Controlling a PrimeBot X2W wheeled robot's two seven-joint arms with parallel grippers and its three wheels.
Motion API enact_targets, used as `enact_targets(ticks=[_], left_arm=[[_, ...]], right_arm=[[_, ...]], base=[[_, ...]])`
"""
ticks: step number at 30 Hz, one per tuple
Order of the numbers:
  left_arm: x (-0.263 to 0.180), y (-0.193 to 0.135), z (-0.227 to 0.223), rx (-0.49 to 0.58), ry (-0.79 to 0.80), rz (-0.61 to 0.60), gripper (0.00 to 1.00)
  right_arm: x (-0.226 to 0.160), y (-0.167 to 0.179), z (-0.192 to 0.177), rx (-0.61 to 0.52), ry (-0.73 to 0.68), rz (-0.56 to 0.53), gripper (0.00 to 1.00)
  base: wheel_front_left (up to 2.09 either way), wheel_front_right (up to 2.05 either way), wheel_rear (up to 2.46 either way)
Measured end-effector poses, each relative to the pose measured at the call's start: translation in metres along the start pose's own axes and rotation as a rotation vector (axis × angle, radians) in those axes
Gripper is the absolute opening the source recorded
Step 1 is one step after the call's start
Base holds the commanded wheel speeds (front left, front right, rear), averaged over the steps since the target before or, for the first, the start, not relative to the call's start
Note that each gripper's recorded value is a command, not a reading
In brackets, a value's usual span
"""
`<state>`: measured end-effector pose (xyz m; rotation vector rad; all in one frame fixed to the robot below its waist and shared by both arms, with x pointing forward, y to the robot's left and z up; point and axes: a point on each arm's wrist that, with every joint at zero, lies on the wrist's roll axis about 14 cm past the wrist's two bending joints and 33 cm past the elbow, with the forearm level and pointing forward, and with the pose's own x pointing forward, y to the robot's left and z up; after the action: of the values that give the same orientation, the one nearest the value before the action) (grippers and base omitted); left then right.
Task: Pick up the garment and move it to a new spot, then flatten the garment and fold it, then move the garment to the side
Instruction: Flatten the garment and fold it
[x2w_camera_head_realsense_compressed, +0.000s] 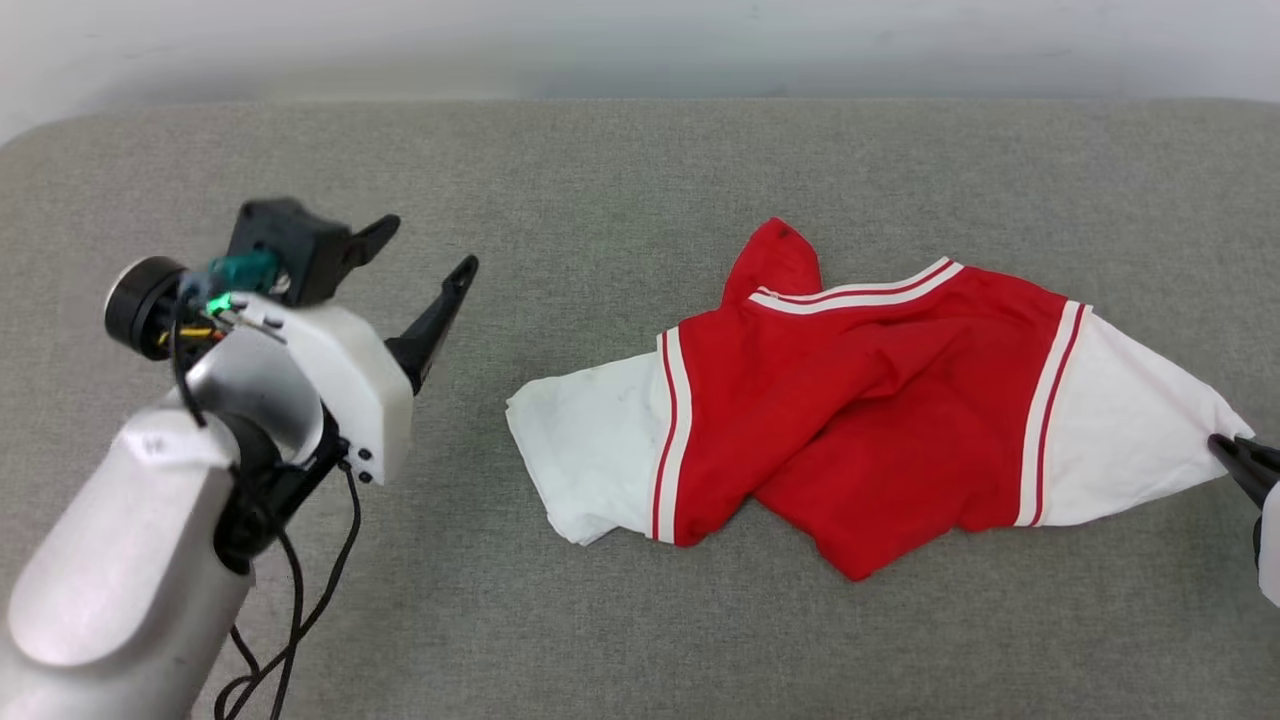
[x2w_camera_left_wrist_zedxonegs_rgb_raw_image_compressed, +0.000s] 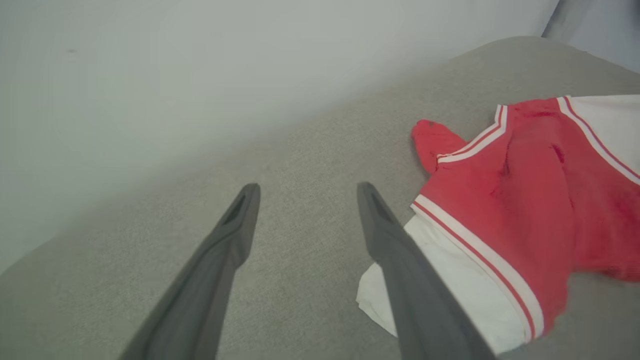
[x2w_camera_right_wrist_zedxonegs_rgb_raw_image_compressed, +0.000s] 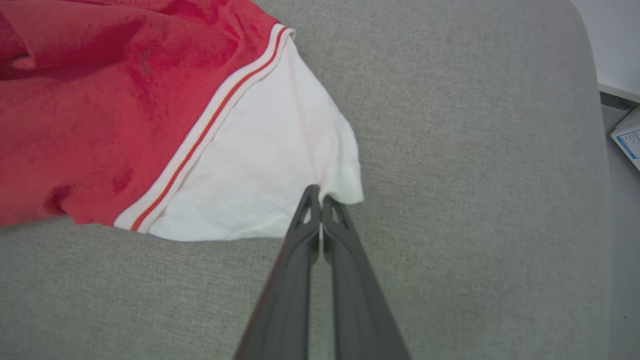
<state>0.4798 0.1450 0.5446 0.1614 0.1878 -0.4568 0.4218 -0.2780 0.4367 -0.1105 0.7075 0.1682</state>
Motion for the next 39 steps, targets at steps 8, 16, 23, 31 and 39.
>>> enact_targets(ticks=[8,16,23,31,39], left_arm=[[0.007,-0.027,-0.037,0.009,0.395,-0.183,1.00],[0.015,-0.047,-0.094,0.072,0.665,-0.296,1.00],[0.028,-0.049,-0.139,0.093,0.797,-0.337,1.00],[0.029,-0.056,-0.172,0.082,0.917,-0.397,1.00],[0.026,-0.059,-0.162,0.056,0.835,-0.390,0.00]], right_arm=[[0.000,0.004,-0.008,0.013,0.020,-0.002,0.00],[0.009,0.004,-0.009,0.016,0.029,0.000,0.00],[0.019,0.000,-0.017,0.023,0.051,-0.010,0.00],[0.027,-0.005,-0.030,0.035,0.083,-0.022,0.00],[0.020,-0.005,-0.008,0.011,0.005,-0.025,0.00]], base=[[0.00,0.00,0.00],[0.00,0.00,0.00],[0.00,0.00,0.00],[0.00,0.00,0.00],[0.00,0.00,0.00]])
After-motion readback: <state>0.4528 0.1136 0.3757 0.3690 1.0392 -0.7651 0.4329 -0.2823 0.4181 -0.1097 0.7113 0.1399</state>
